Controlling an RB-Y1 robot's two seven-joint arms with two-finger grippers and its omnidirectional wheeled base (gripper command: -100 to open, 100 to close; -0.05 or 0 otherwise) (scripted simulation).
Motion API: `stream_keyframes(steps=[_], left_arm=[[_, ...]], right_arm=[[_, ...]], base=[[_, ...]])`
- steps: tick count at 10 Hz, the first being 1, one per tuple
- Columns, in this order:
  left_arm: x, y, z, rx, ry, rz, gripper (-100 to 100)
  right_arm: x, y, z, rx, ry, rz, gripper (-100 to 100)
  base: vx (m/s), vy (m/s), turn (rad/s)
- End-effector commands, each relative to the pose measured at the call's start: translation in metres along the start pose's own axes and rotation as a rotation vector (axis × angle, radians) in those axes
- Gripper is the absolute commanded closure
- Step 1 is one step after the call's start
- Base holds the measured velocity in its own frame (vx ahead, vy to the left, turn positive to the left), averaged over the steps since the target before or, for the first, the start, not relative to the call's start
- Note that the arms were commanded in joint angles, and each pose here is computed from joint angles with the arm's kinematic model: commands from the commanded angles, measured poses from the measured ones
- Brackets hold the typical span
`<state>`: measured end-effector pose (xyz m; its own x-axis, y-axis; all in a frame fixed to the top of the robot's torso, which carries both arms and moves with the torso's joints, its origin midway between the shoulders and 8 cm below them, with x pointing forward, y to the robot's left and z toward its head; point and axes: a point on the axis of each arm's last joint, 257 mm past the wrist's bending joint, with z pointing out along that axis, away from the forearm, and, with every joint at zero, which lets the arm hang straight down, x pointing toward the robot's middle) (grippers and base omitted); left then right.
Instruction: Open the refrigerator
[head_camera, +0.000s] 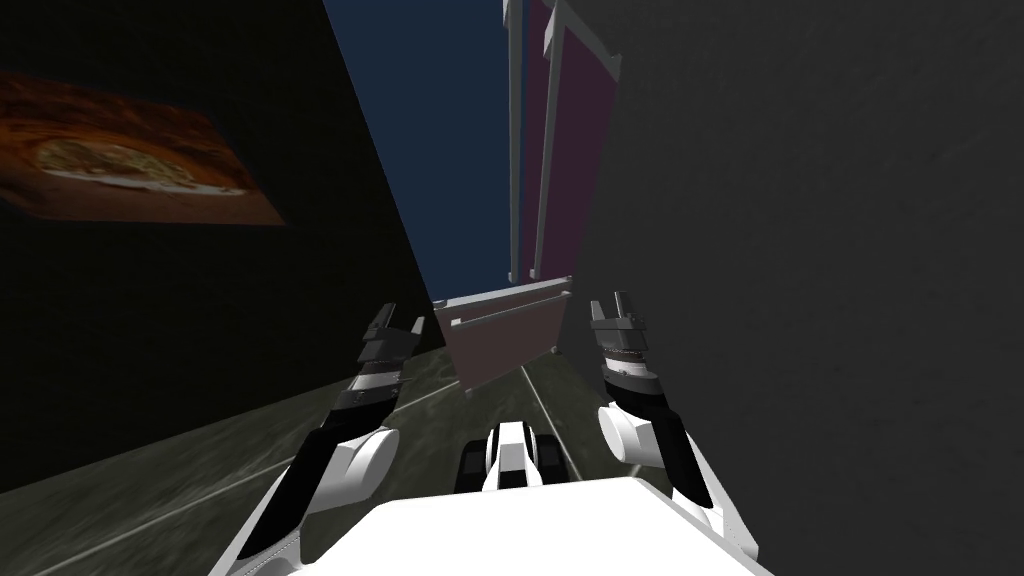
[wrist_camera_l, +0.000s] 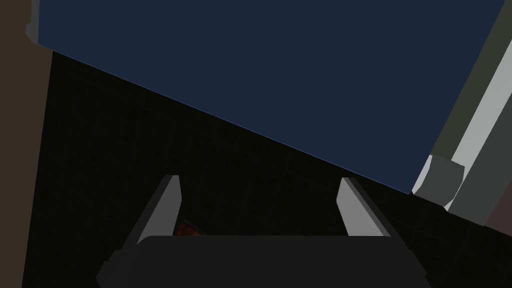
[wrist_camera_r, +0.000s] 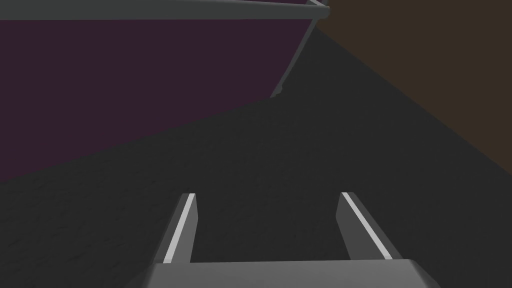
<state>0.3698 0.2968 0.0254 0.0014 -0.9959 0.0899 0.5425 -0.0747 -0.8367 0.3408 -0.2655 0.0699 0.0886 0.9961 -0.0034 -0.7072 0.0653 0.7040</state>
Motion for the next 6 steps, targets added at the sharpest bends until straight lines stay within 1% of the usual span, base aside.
stream_keyframes(steps=[1,2,3,5,6], left_arm=[[-0.002,0.008,0.004,-0.046,-0.002,-0.032,-100],[-0.002,0.012,0.006,-0.064,-0.003,-0.052,-100],[-0.002,0.013,0.006,-0.07,-0.004,-0.052,-100],[-0.002,0.022,0.01,-0.113,-0.007,-0.097,-100],[-0.002,0.024,0.01,-0.122,-0.009,-0.097,-100]], right_arm=[[0.0,0.0,0.0,0.0,0.0,0.0,0],[0.0,0.0,0.0,0.0,0.0,0.0,0],[0.0,0.0,0.0,0.0,0.0,0.0,0],[0.0,0.0,0.0,0.0,0.0,0.0,0],[0.0,0.0,0.0,0.0,0.0,0.0,0]], base=[[0.048,-0.053,0.042],[0.092,-0.086,0.065],[0.074,-0.069,0.04],[0.09,-0.073,0.071],[0.092,-0.069,0.029]])
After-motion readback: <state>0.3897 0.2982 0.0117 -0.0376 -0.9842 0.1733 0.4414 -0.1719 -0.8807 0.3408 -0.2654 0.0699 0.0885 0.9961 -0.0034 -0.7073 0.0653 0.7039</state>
